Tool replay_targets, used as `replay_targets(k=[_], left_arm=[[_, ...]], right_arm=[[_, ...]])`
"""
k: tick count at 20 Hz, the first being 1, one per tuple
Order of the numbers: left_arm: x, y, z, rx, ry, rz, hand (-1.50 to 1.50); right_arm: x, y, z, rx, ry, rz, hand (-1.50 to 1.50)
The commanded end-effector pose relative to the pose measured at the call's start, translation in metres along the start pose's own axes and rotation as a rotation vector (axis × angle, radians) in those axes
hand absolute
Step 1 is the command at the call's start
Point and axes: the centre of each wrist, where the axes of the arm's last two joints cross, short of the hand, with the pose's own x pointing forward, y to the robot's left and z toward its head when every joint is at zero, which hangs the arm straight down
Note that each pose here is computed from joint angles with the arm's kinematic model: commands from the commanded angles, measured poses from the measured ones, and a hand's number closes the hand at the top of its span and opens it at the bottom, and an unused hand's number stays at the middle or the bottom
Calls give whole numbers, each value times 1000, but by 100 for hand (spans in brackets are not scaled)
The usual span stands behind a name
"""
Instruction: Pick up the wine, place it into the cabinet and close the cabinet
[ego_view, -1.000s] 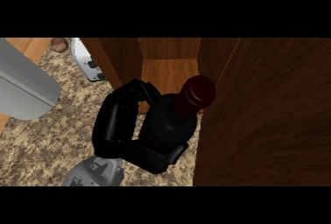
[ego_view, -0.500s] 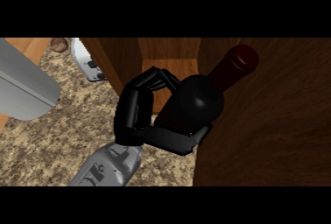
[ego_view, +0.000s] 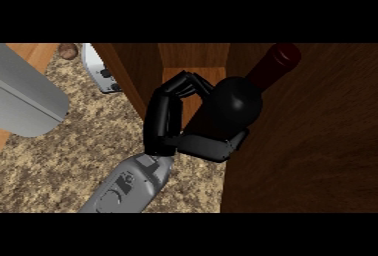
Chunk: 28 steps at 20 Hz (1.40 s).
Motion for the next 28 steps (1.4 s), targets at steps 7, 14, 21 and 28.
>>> replay_targets(k=[7,14,21,28], left_arm=[[-30,2,11,67,24,39,150],[-58,16,-5,52,29,-78,150],[-76,19,4,80,-25,-142,150],[-91,36,-17,138,-15,-128,150]], right_arm=[[21,1,19,17,-55,-62,-150],[32,6,21,25,-72,-35,-150],[14,-1,13,22,-54,-36,-150],[27,2,23,34,-67,-39,-150]])
